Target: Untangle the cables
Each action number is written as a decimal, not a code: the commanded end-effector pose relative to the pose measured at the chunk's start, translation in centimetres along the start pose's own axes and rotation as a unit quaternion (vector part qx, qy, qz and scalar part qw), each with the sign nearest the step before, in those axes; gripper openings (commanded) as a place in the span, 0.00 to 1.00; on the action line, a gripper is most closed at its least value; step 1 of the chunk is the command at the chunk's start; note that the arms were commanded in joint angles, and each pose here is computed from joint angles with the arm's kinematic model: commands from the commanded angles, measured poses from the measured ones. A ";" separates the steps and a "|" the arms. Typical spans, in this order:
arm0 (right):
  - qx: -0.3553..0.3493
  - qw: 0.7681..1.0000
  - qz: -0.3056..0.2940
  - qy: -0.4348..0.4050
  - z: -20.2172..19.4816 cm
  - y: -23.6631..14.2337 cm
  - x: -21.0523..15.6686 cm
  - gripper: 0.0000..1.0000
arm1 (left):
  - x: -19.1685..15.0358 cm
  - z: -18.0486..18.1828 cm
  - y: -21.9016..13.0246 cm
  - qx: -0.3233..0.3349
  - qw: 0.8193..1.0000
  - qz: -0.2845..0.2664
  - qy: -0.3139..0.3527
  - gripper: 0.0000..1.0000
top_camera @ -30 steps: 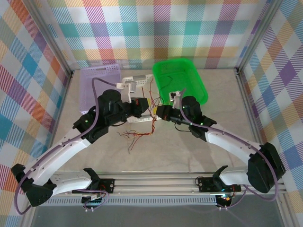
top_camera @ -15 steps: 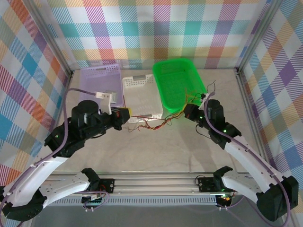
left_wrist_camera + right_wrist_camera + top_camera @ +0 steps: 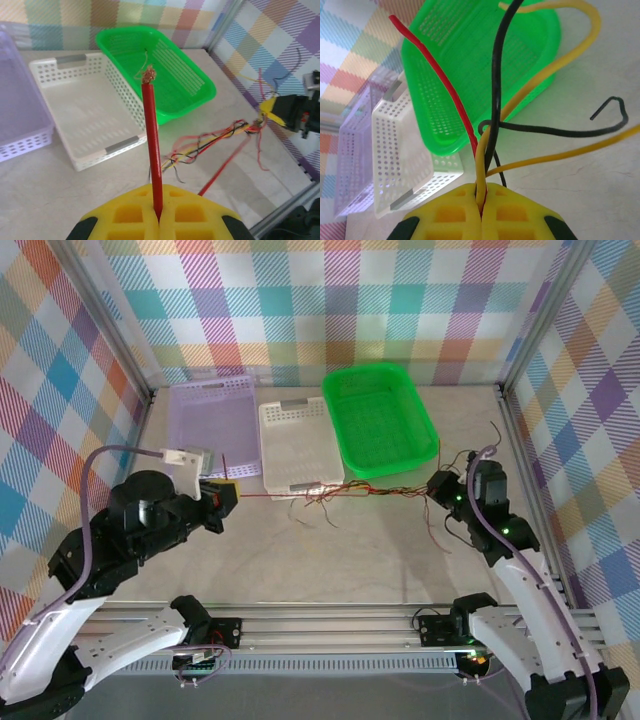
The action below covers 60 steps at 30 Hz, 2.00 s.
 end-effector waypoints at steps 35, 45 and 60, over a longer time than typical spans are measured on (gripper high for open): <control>-0.108 0.989 -0.027 0.098 -5.2 -0.7 3.7 0.00 | 0.7 5.5 -8.6 0.271 0.959 -0.041 0.068 0.00; -0.041 0.996 -0.009 0.078 -3.5 -0.9 3.3 0.00 | 7.4 4.2 -5.2 0.302 0.941 -0.098 0.118 0.00; 0.004 0.999 0.005 0.049 -1.6 -1.7 3.4 0.00 | 16.4 5.7 3.5 0.333 0.928 -0.108 0.126 0.00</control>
Point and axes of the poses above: each hand's point on the last joint's axis, 136 mm out from that joint toward the fingers, its own y axis out along the fingers, its own z axis along the line the jaws close on, x = y × z, the point moved 9 cm from there along -y, back along the fingers, and after that the axes turned 14 degrees about y, right-handed, at the moved point
